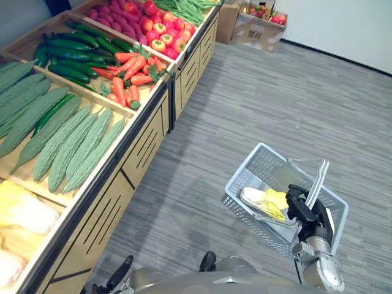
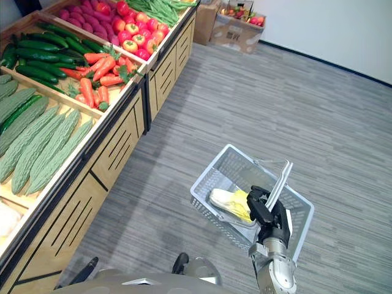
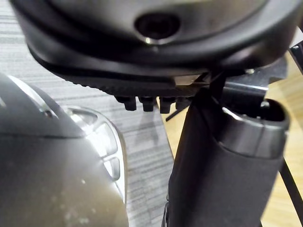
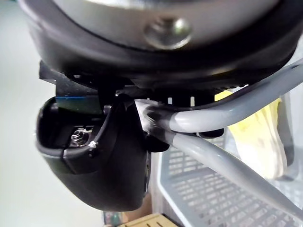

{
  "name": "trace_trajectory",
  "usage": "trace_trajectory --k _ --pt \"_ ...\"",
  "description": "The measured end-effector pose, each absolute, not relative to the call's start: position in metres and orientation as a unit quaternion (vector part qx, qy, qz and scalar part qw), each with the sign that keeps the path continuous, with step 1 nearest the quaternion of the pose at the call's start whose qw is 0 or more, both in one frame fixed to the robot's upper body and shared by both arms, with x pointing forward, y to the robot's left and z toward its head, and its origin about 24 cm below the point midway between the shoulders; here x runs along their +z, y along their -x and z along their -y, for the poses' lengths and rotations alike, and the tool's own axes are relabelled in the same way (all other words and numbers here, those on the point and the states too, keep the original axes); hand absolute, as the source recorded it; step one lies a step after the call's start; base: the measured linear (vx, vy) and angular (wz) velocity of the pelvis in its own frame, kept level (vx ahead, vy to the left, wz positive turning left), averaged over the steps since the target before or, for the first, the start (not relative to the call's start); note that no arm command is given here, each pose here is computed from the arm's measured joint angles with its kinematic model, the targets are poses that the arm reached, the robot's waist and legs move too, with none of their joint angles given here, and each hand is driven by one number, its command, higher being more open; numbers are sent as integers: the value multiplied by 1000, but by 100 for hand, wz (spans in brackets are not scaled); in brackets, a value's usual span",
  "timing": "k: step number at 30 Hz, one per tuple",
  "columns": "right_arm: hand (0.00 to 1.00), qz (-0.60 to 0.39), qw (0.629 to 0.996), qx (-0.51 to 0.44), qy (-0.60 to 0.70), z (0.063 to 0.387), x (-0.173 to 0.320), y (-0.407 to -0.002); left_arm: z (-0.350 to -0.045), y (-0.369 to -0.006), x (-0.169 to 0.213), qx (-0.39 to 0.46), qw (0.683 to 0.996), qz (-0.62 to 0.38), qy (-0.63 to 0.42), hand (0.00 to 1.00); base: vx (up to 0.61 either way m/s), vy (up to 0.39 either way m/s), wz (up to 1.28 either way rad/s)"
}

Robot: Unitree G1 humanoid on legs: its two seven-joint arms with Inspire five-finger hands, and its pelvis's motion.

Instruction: Pick vegetable in the basket

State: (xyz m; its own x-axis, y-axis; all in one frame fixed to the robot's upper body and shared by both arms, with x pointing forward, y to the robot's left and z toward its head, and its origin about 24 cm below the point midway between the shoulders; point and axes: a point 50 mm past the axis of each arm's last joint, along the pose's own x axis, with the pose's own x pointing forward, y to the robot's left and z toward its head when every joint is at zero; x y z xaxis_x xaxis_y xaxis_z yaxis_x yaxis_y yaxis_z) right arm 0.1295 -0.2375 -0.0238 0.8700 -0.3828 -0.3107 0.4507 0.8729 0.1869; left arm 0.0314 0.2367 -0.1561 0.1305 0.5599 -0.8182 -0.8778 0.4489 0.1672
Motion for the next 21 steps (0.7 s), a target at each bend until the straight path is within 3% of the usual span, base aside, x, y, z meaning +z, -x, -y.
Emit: trace_trajectory --k 9,21 --pt "0 -129 971 -143 -143 202 -25 -143 -221 -33 -158 444 758 -447 169 100 -19 122 -136" --pt "0 -143 971 -125 -146 192 -28 -137 -219 -82 -151 370 817 -418 144 100 52 68 -15"
